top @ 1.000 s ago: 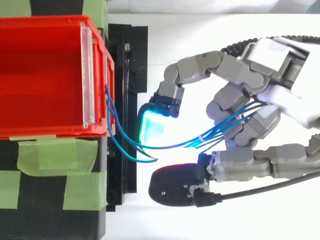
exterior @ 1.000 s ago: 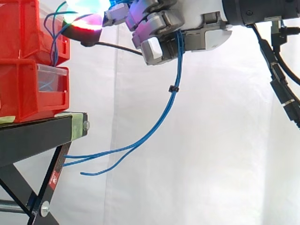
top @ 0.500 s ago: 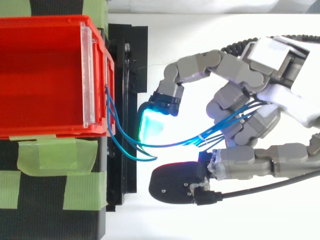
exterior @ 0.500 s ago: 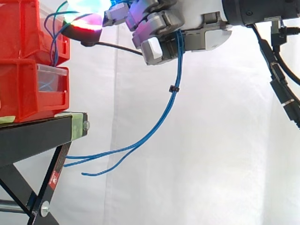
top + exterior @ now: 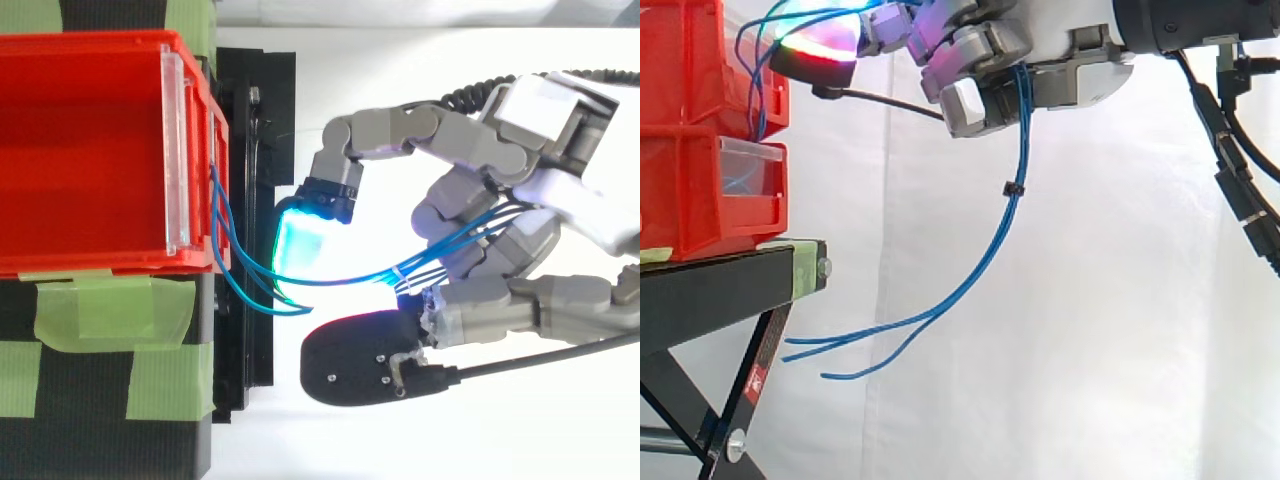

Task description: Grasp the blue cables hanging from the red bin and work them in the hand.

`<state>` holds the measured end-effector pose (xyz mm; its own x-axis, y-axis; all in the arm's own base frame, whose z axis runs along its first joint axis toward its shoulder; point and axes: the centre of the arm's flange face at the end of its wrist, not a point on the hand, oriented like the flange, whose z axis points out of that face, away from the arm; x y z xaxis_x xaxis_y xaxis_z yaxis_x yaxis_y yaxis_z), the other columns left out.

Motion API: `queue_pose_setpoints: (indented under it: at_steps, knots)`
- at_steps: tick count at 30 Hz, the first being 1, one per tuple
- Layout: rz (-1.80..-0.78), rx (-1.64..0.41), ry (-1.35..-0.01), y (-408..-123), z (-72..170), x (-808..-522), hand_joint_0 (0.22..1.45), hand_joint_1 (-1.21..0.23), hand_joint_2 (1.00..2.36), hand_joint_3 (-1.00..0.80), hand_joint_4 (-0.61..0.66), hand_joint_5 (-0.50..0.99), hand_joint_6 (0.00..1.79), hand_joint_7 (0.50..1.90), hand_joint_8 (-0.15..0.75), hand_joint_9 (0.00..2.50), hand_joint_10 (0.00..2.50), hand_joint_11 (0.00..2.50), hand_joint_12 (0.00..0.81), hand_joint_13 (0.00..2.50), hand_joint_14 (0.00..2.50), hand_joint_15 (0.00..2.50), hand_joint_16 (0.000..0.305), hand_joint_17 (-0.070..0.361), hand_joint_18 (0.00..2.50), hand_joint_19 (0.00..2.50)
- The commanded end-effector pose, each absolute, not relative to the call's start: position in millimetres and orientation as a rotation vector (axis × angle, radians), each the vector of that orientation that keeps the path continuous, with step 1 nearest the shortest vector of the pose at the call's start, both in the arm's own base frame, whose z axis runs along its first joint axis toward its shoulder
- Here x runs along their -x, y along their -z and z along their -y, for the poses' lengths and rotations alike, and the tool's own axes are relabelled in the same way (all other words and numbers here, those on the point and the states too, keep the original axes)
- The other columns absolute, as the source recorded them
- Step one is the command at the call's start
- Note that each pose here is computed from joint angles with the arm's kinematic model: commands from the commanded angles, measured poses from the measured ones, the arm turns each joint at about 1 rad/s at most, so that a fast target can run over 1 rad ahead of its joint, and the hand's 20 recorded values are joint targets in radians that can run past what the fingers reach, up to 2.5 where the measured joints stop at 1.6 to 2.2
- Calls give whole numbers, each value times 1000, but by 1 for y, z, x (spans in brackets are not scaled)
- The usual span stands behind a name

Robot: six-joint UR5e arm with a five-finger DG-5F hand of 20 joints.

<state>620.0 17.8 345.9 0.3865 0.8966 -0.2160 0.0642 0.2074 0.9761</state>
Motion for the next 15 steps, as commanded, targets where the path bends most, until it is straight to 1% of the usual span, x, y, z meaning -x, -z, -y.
queue_pose_setpoints:
  at_steps: [1,7,15]
  knots:
    - [-1020,-1228,-749,-346,-18,-620,823,-658,1014,-622,251,81,491,1295,615,1538,2500,2500,681,1957,2500,1860,213,160,2343,644]
    - [-1020,-1228,-749,-346,-18,-620,795,-642,1010,-749,262,102,486,1302,615,1538,2500,2500,681,1957,2500,1860,213,160,2343,644]
    - [-1020,-1228,-751,-346,-19,-620,827,-646,1008,-821,253,169,496,1302,615,1538,2500,2500,681,1957,2500,1860,213,160,2343,644]
